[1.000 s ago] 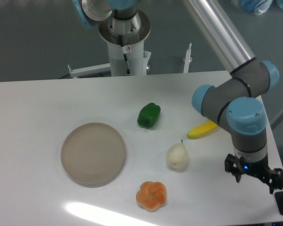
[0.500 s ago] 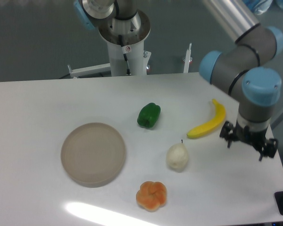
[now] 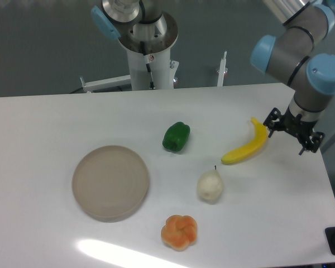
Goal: Pick up the banana from the table
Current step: 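Move the gripper up and over the yellow banana's stem end, then lower the open gripper onto the banana and close on it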
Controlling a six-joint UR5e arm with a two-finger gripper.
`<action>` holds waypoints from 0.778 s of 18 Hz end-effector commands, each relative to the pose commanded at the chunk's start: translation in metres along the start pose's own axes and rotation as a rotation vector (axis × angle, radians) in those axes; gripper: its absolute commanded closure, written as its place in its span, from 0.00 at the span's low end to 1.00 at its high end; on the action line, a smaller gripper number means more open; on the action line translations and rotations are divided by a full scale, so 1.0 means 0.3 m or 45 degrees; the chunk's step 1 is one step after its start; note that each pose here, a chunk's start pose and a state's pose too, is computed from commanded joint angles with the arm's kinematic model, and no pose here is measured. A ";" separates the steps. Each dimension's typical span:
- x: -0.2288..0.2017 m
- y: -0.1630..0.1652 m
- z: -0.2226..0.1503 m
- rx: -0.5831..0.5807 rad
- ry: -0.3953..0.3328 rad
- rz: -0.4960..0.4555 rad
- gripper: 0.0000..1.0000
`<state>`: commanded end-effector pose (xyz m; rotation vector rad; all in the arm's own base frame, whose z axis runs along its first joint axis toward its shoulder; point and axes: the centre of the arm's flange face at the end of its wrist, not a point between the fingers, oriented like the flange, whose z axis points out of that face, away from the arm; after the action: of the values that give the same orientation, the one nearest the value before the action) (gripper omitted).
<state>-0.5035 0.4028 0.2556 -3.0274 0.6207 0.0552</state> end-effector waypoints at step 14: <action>0.179 -0.024 0.159 0.021 -0.035 0.043 0.00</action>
<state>-0.4525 0.3910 0.2060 -2.9954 0.6662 0.0926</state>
